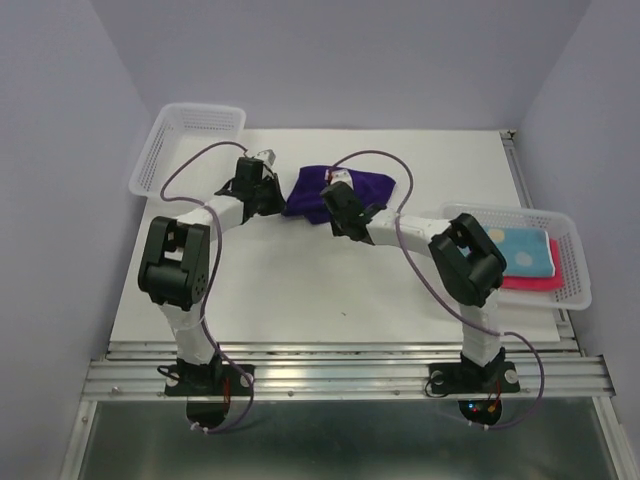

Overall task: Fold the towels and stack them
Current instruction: Flatten out the crumpled towel

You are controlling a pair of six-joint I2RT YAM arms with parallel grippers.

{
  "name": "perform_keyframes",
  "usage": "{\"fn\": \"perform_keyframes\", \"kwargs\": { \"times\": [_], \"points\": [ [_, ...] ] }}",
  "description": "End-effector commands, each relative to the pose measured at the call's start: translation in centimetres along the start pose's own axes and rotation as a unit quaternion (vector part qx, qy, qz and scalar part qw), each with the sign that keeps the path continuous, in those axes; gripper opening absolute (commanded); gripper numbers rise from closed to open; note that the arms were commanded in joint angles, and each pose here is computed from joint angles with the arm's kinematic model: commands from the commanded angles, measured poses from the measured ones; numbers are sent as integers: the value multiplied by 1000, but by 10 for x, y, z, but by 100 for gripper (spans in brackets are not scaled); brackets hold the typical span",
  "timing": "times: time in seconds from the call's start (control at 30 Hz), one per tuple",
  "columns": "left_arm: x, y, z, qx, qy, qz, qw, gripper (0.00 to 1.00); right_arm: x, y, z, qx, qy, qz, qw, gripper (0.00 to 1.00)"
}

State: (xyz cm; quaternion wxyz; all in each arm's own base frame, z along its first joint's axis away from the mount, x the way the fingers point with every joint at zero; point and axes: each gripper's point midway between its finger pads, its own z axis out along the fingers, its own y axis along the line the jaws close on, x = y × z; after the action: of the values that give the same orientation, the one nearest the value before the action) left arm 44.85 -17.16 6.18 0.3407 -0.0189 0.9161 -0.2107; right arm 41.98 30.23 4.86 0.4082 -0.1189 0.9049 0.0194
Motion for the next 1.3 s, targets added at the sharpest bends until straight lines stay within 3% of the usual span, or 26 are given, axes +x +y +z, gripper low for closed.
{"fn": "perform_keyframes", "kwargs": {
  "times": [0.0,0.07,0.1,0.23,0.43,0.53,0.6,0.67,0.7,0.8,0.9,1.1,1.13,1.2,1.23,1.27],
  "points": [
    [-52,-56,-66,111,-108,-8,988,0,-47,-16,-56,-13,-80,28,996,1],
    [-46,-81,-92,176,-107,-18,978,0,-44,-13,-75,-44,-78,37,995,1],
    [-48,-108,-116,244,-111,-1,963,0,-47,-11,-88,-63,-82,44,994,1],
    [-48,-143,-165,313,-126,7,941,0,-31,-33,-107,-36,-81,69,994,1],
    [-20,-230,-241,426,-116,42,896,0,-21,-67,-145,-5,-101,108,989,1],
    [-17,-246,-262,451,-114,26,885,0,-19,-81,-158,14,-112,121,986,1],
    [-19,-231,-253,415,-125,-11,901,0,-14,-86,-163,21,-108,124,986,1],
    [-42,-197,-238,330,-187,-52,924,0,-10,-86,-168,9,-108,124,986,1],
    [-56,-157,-223,267,-203,-87,938,0,-9,-85,-169,3,-108,124,986,1],
    [-83,-107,-210,208,-239,-116,941,0,-5,-79,-172,-21,-110,119,987,2],
    [-98,-97,-194,186,-242,-92,948,0,-2,-75,-169,-28,-101,106,989,5],
    [-96,-37,-104,64,-151,-107,981,0,4,-57,-149,-48,-64,71,994,10],
    [-87,-23,-85,46,-123,-117,984,12,5,-51,-147,-61,-56,67,994,16],
    [-85,-13,-80,30,-114,-121,986,65,7,-45,-141,-68,-46,55,995,23],
    [-86,-12,-82,26,-118,-115,986,99,5,-35,-138,-88,-41,47,994,41],
    [-89,-14,-86,28,-124,-111,986,99,5,-29,-136,-100,-35,45,993,53]
  ]
}}
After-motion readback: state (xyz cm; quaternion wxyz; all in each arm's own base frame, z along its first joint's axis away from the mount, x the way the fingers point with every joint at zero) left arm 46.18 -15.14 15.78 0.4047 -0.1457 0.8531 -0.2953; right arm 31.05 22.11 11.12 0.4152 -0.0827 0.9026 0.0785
